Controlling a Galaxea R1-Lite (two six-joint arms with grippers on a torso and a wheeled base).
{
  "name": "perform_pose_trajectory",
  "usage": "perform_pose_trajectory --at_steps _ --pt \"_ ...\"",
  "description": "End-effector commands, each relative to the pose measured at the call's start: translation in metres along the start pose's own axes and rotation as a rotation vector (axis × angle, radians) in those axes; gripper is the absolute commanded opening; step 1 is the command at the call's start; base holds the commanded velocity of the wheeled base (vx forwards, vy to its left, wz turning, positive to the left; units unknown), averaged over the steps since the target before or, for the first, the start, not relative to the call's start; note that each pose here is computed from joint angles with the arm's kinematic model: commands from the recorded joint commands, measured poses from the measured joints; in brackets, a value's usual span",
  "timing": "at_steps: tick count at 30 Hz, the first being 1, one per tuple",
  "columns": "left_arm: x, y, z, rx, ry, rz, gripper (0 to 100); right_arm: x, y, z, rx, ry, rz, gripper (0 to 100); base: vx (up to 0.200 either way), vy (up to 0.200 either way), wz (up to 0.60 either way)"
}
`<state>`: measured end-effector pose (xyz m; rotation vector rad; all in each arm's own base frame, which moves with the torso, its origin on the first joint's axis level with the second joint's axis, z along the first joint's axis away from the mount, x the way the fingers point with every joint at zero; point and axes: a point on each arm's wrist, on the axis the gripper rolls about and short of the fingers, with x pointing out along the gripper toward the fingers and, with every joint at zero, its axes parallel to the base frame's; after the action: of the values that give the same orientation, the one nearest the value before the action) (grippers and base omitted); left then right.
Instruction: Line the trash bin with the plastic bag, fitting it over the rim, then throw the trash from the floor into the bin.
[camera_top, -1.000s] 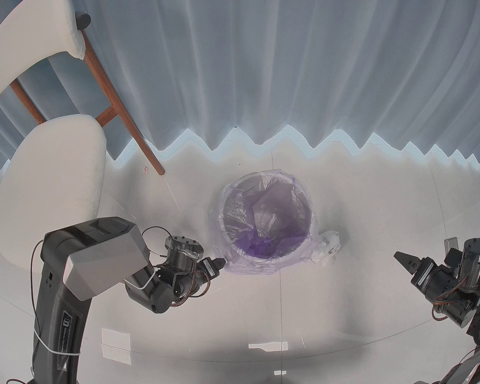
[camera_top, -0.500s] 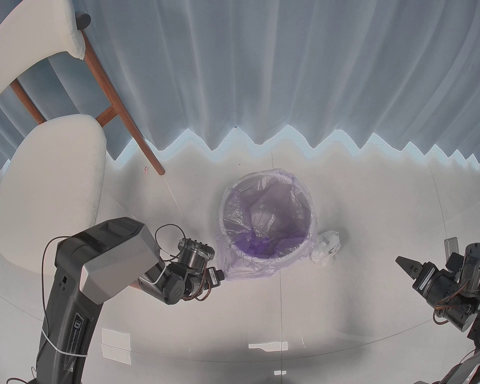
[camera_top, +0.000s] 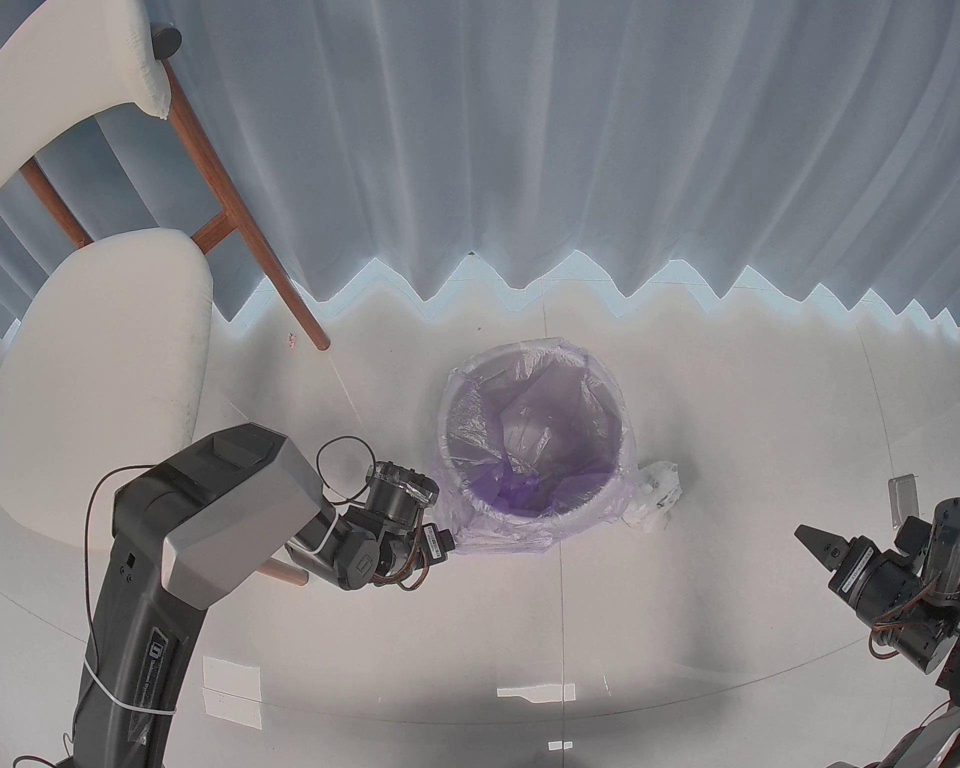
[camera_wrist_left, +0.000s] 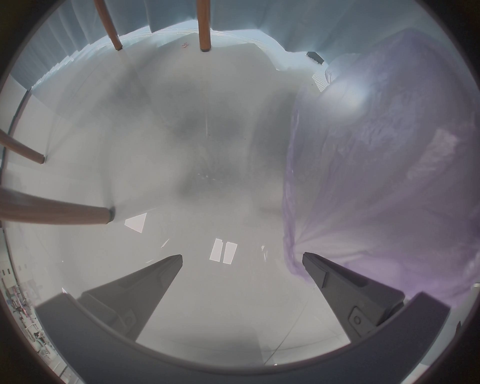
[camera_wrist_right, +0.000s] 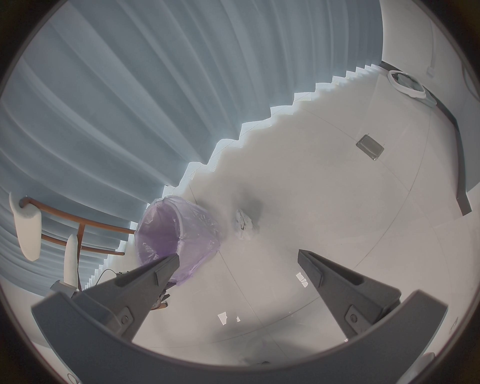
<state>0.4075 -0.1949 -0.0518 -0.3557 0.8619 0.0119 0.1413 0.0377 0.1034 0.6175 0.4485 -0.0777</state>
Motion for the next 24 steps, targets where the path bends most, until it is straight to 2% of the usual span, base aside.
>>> perform_pose_trajectory --at_steps 1,7,9,10,12,17,21,22,24 --pt "-0.04 -0.008 0.01 -0.052 -0.068 -0.079 100 -0.003 -0.004 -0.003 0.004 0.009 -0.008 100 0.0 0.0 0.0" --pt "-0.084 0.009 -0.006 -0.043 -0.068 -0.079 100 -0.004 -0.008 -0.007 -0.005 0.023 -0.021 100 0.0 0.0 0.0" --pt "-0.107 0.022 -0.019 -0.034 -0.041 -0.067 100 -0.004 -0.008 -0.008 -0.011 0.029 -0.026 100 0.0 0.0 0.0" --pt "-0.108 0.023 -0.021 -0.032 -0.038 -0.066 100 -0.004 -0.008 -0.008 -0.011 0.029 -0.026 100 0.0 0.0 0.0" --pt "-0.129 0.026 -0.04 -0.006 -0.021 -0.091 100 -0.004 -0.009 -0.01 -0.014 0.043 -0.027 100 0.0 0.0 0.0" --pt "-0.163 0.024 -0.042 -0.024 -0.156 -0.238 100 0.002 -0.007 -0.015 -0.017 0.131 0.014 100 0.0 0.0 0.0" --pt "-0.192 0.028 -0.035 -0.094 -0.288 -0.371 100 0.017 -0.004 -0.02 -0.026 0.206 0.007 100 0.0 0.0 0.0" --pt "-0.206 0.032 -0.033 -0.141 -0.348 -0.426 100 0.027 -0.002 -0.021 -0.035 0.228 -0.005 100 0.0 0.0 0.0" --pt "-0.213 0.036 -0.034 -0.158 -0.377 -0.451 100 0.032 -0.001 -0.023 -0.043 0.244 -0.011 100 0.0 0.0 0.0"
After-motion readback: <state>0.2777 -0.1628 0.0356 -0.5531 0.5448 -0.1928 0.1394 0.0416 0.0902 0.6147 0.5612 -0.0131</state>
